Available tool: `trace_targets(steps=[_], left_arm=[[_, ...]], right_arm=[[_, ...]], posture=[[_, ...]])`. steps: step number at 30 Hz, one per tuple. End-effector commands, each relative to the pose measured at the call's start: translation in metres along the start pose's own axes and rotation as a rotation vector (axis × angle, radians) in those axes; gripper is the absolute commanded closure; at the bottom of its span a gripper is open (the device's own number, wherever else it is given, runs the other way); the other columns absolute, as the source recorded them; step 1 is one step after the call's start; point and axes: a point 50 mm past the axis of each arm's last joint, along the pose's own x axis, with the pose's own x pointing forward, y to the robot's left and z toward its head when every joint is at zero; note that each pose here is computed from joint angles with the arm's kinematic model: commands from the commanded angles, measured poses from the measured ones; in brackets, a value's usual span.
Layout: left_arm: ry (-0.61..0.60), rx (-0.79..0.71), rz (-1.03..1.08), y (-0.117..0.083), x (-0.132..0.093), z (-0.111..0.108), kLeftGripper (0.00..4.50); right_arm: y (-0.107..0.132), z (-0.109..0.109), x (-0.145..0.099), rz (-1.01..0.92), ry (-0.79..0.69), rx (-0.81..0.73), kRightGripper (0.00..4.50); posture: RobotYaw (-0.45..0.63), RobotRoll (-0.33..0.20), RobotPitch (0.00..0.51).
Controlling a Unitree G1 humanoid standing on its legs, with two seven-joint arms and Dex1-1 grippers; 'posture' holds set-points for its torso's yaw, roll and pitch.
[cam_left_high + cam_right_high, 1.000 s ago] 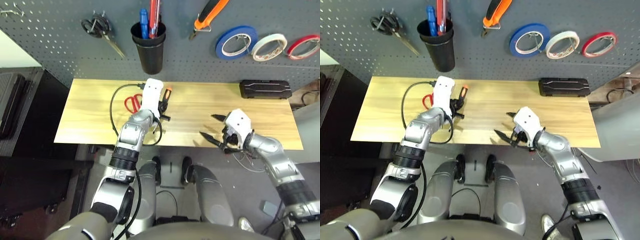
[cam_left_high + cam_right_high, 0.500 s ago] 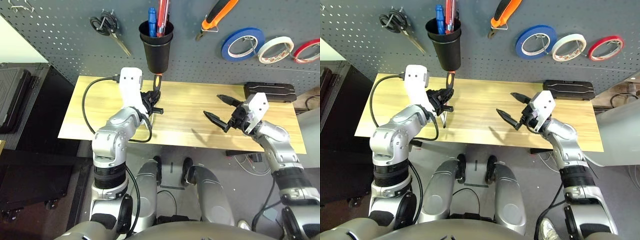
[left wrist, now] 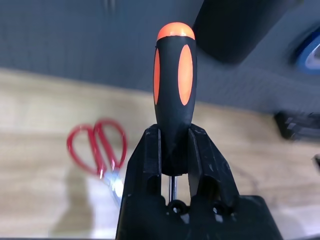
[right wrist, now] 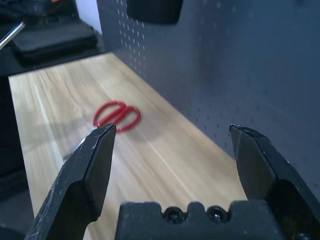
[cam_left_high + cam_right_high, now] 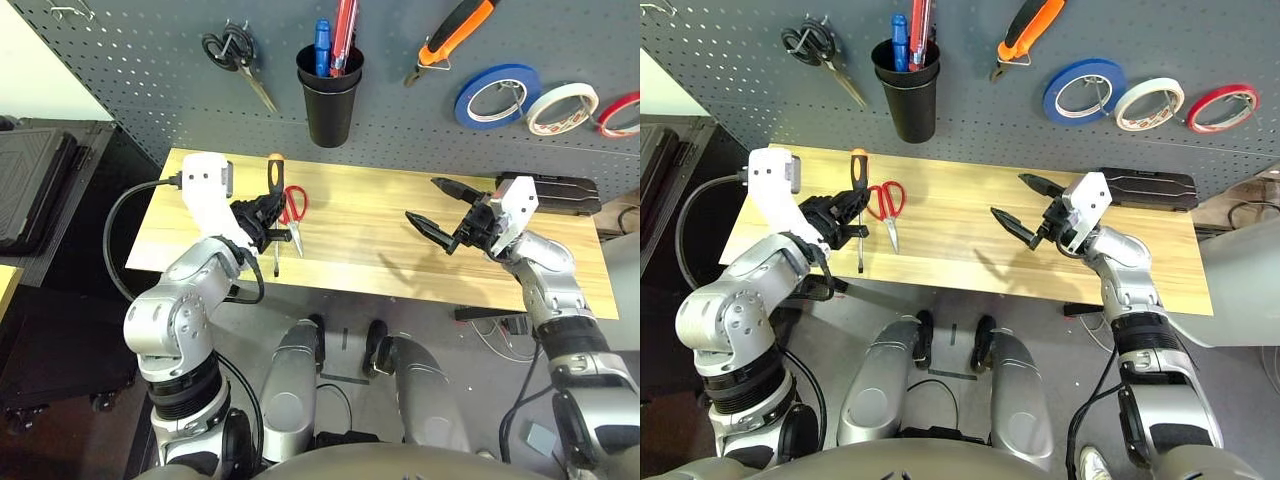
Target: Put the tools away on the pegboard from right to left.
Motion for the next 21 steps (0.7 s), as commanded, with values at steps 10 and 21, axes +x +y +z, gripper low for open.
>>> trace_targets(steps=[10, 21], left_arm=[[-0.374, 0.054, -0.078, -0.009, -0.005, 0.062, 3.94], [-0.548, 0.048, -0.155, -0.031, 0.025, 0.114, 3.94]], right_arm=[[-0.006, 0.031, -0.022, 0.03, -0.172, 0.041, 0.0], [-0.019, 0.061, -0.037, 0.028, -0.195, 0.028, 0.0]], posture=[[0.31, 0.0, 0.211], [0.24, 0.0, 0.203]])
